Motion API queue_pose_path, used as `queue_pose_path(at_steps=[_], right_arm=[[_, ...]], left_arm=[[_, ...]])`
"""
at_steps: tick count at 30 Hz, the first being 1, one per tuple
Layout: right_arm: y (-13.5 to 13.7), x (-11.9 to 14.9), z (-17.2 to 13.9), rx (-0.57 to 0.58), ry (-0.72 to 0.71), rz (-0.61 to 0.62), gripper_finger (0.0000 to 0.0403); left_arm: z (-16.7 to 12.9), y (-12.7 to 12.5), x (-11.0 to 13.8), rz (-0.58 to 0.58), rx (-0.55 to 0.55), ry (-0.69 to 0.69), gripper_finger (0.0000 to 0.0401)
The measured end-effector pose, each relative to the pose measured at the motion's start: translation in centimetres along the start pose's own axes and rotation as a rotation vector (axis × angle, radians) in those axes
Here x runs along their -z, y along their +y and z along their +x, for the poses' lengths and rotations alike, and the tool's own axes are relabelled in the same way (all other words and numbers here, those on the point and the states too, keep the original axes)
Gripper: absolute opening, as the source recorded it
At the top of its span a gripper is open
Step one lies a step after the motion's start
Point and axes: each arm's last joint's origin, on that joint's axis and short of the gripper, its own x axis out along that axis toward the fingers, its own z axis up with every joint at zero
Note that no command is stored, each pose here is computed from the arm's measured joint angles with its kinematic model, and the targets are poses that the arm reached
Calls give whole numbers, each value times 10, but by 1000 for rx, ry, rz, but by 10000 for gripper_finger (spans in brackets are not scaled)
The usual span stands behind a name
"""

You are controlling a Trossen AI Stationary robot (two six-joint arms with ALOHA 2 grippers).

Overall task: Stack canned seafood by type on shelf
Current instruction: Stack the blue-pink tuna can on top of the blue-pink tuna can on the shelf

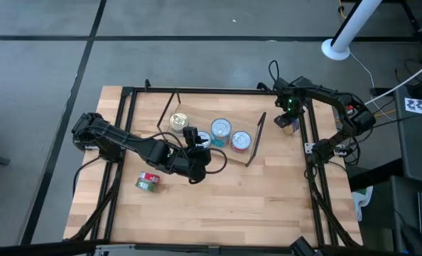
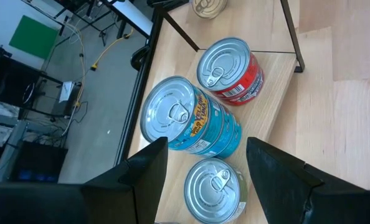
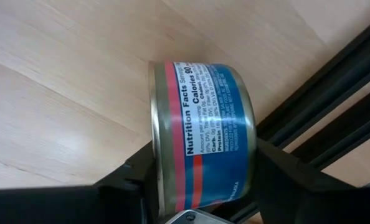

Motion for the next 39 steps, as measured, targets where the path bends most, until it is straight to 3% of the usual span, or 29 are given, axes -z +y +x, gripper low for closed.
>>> queue_pose_path(at_steps=[5, 11, 19, 25, 30, 35, 39], right_arm=[[0, 1, 0, -1, 4, 0, 199], [-1, 0, -18, 0, -4, 0, 180], [-5, -6, -78, 2, -89, 6, 189], [-9, -3, -138, -14, -234, 14, 184], [-8, 6, -188, -163, -406, 28, 187], [-3, 16, -226, -418, -560, 7, 186], [2, 18, -243, -620, -626, -15, 188]], left_arm=[[0, 0, 0, 0, 0, 0, 214], [0, 0, 0, 0, 0, 0, 214], [0, 0, 0, 0, 0, 0, 214], [0, 0, 0, 27, 0, 0, 214], [0, 0, 0, 97, 0, 0, 214], [0, 0, -1, 232, -6, -6, 214], [0, 2, -3, 322, -80, -15, 214]])
